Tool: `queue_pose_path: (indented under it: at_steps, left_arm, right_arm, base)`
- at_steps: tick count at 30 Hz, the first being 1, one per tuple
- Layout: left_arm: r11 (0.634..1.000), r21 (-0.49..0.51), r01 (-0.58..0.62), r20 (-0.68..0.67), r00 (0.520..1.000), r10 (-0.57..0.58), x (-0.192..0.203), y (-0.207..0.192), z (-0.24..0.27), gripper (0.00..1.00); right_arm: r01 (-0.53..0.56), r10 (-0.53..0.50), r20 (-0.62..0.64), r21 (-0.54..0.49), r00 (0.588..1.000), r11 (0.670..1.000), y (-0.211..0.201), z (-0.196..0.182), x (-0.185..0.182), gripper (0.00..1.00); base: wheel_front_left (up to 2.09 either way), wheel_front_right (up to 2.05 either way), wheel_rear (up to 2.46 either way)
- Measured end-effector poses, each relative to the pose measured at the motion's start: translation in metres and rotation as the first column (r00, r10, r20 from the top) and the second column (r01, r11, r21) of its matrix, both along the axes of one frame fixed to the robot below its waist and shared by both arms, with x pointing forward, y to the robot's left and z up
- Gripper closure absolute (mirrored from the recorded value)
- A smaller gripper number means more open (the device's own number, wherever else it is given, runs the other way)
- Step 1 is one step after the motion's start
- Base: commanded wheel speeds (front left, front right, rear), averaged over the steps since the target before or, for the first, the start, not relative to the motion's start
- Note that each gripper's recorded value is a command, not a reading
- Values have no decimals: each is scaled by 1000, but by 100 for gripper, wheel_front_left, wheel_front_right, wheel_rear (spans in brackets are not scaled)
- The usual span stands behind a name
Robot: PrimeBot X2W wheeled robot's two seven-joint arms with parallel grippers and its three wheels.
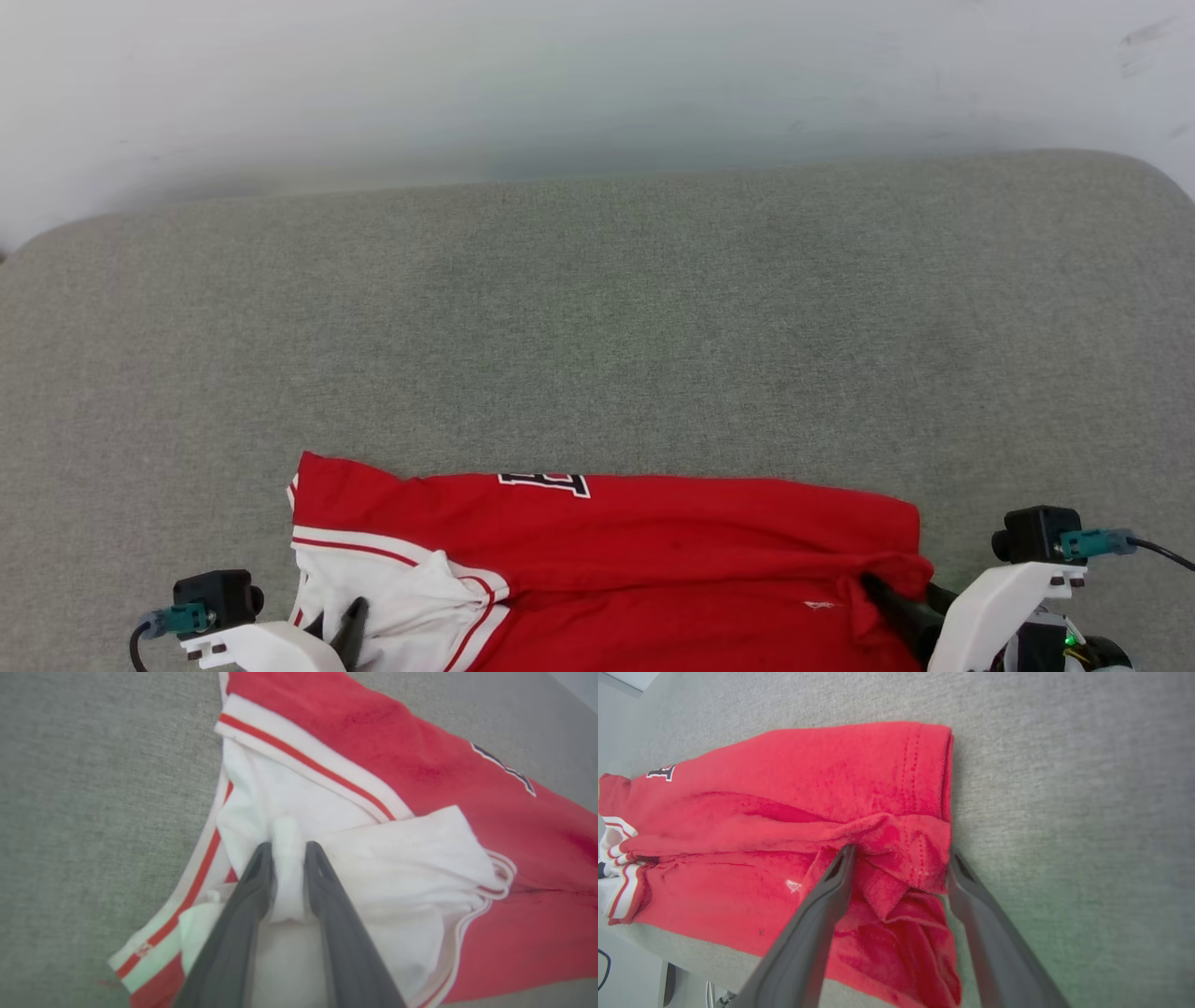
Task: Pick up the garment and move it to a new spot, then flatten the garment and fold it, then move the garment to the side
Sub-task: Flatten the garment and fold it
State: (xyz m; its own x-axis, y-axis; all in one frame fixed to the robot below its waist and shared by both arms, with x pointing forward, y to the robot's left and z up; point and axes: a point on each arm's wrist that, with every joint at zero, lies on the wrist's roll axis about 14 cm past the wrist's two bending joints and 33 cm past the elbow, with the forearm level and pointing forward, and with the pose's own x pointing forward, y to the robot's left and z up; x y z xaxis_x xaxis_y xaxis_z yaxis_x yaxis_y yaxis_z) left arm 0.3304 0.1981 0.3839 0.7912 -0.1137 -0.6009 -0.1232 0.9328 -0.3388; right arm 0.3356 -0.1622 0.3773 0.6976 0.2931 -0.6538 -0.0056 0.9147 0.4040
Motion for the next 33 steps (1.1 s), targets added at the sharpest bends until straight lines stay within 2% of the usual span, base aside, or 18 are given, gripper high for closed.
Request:
queue_pose_path:
  at_steps: [5,6,8,9,11,16,22,33]
  left_arm:
    - [1000,26,0,148,989,-4,13,-5,21,0]
    - [998,61,-3,338,941,-18,33,-16,58,0]
    - [996,84,3,414,910,-37,38,-24,75,0]
    - [993,115,4,511,857,-63,43,-35,97,0]
    - [991,134,7,558,826,-81,43,-43,109,0]
    - [986,167,6,622,776,-110,37,-55,127,0]
    - [979,203,-20,657,744,-121,36,-53,139,0]
    - [977,200,-70,637,767,-76,35,-44,127,0]
  right_arm:
    - [52,-52,99,5,994,999,-4,17,1,0]
    - [98,-96,200,0,975,995,-15,43,11,0]
    - [113,-108,220,-11,969,994,-22,51,13,0]
    - [126,-109,233,-58,966,990,-34,57,14,0]
    - [125,-106,212,-80,971,989,-38,56,12,0]
    - [79,-64,128,-110,990,991,-35,46,4,0]
    - [4,0,31,-128,1000,992,-20,27,-3,0]
    - [-113,98,-158,-90,982,990,14,-16,-8,0]
  base:
    - [0,0,0]
    - [0,0,0]
    - [0,0,0]
    - [0,0,0]
    - [0,0,0]
    - [0,0,0]
    - [0,0,0]
    - [0,0,0]
